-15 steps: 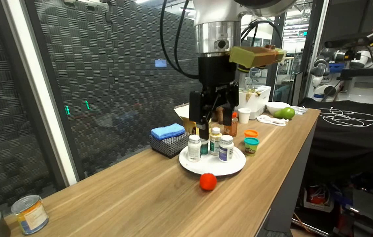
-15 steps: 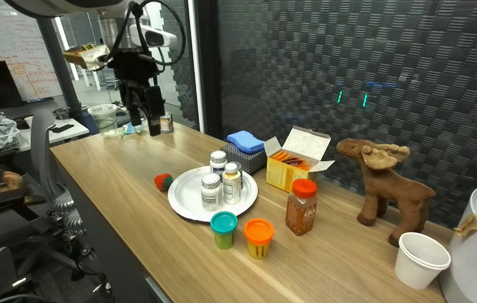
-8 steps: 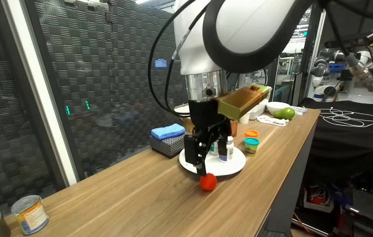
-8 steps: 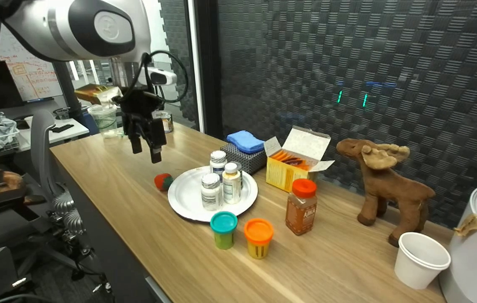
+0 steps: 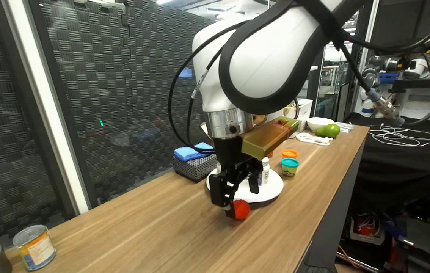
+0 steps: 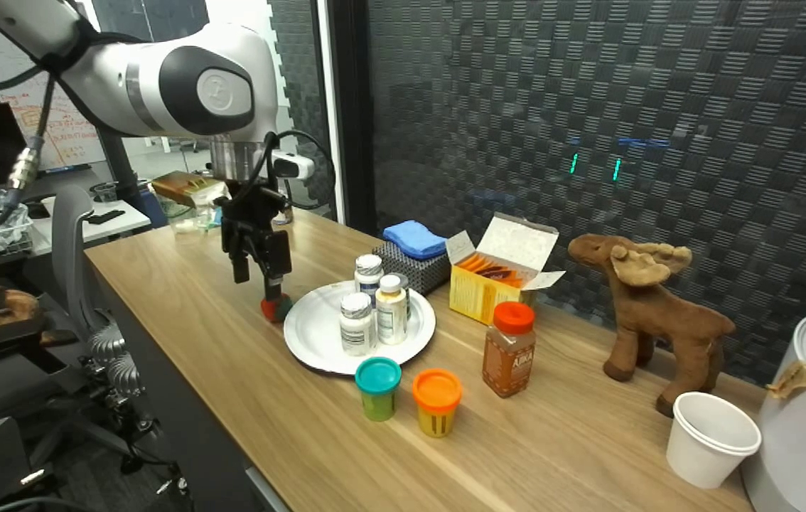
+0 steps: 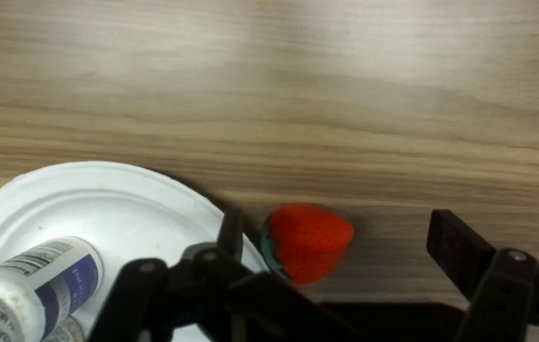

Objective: Put the bottles on the tray

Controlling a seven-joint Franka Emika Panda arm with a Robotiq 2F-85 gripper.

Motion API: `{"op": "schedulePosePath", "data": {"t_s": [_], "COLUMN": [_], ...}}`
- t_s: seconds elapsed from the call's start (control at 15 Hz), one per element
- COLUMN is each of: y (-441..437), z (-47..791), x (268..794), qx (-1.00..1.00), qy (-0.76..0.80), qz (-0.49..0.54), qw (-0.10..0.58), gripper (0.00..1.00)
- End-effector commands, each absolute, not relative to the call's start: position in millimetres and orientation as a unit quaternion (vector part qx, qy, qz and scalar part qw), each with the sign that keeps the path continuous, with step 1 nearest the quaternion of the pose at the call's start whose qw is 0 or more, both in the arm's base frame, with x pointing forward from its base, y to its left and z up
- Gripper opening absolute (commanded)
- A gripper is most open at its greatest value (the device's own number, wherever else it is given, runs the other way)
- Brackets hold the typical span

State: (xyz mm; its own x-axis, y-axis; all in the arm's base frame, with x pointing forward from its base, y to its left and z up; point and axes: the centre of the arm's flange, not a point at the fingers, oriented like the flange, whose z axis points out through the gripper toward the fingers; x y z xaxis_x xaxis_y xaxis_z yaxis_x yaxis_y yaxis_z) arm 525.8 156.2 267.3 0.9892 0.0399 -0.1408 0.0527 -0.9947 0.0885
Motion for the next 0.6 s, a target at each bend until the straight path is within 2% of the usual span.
{"op": "schedulePosePath", "data": {"t_s": [0.0, 0.4, 0.47, 0.53], "y": [159.7, 158.6, 158.7, 158.9], "z": [263.7, 249.7, 247.8, 246.6], "x": [541.4, 550.3, 551.1, 551.7], "qx": [0.996, 0.995, 0.994, 0.994], "qy": [0.020, 0.018, 0.018, 0.018], "qz": [-0.074, -0.091, -0.094, -0.096], "qw": [0.045, 0.046, 0.047, 0.048], "gripper": [1.00, 1.00, 0.94, 0.83]}}
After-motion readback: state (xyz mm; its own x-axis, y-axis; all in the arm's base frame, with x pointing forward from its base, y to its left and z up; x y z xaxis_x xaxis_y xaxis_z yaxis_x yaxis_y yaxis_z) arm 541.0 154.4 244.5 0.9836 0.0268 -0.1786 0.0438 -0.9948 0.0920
